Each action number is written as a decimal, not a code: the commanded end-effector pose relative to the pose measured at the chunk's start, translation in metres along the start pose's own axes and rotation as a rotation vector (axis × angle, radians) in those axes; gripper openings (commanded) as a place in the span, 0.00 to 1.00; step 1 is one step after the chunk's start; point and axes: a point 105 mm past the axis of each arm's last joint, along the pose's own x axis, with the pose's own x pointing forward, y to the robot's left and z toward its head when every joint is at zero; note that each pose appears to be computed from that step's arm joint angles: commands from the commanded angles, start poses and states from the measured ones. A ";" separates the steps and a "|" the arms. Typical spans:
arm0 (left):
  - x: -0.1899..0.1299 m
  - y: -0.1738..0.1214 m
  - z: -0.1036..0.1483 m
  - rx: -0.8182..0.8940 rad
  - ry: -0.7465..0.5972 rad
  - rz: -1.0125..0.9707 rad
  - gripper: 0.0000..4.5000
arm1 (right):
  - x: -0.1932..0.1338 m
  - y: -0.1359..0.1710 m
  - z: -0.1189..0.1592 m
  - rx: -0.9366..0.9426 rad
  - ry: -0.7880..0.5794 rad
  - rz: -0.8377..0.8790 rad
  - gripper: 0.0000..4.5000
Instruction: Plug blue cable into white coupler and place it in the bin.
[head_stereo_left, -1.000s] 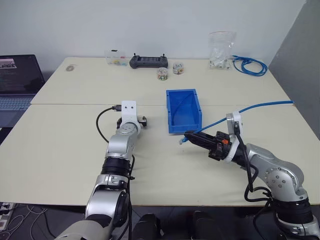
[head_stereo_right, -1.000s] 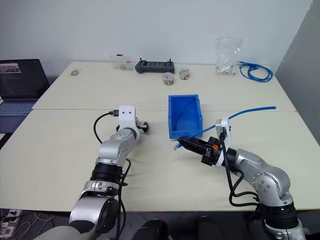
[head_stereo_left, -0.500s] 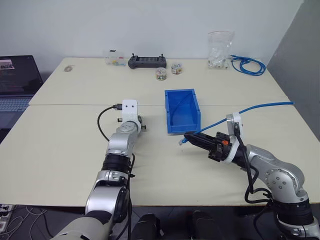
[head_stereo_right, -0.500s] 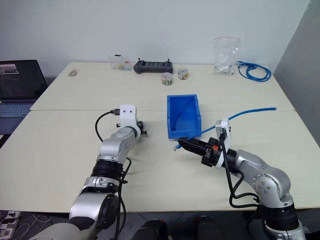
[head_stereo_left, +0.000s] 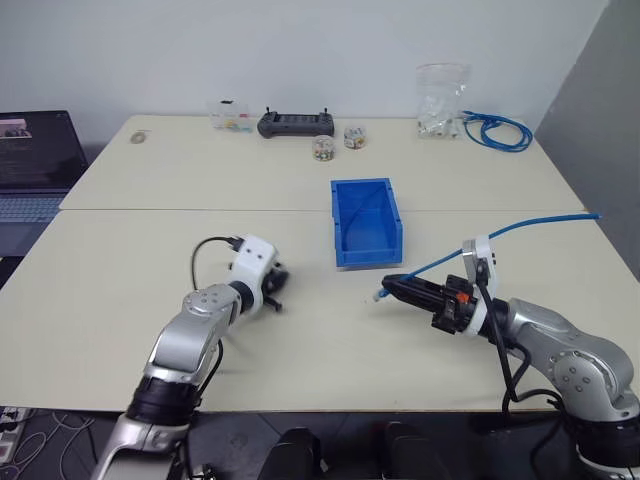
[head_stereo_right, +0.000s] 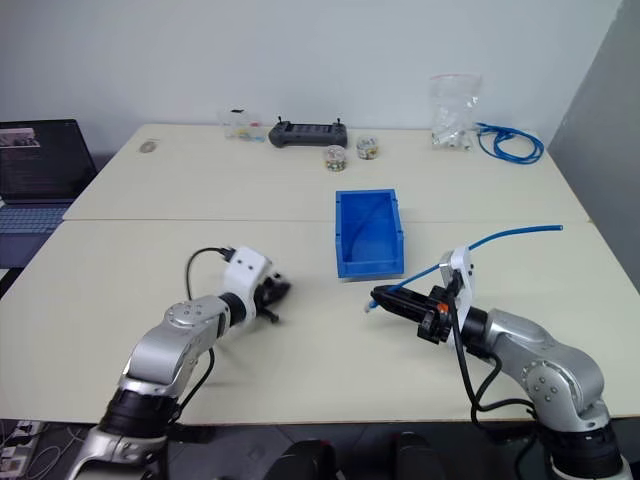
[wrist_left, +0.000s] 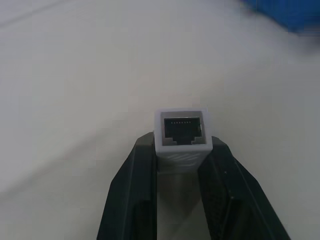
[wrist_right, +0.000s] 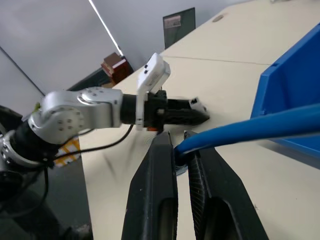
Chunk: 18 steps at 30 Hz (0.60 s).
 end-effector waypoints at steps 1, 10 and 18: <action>0.002 -0.053 0.016 0.219 -0.005 -0.372 0.18 | -0.001 0.013 -0.005 -0.089 0.036 0.039 0.01; 0.029 -0.077 0.010 0.503 0.044 -0.629 0.18 | 0.006 0.010 -0.008 -0.189 0.058 0.040 0.01; 0.036 -0.081 -0.008 0.548 0.090 -0.719 0.18 | 0.031 -0.002 -0.017 -0.304 0.141 0.056 0.01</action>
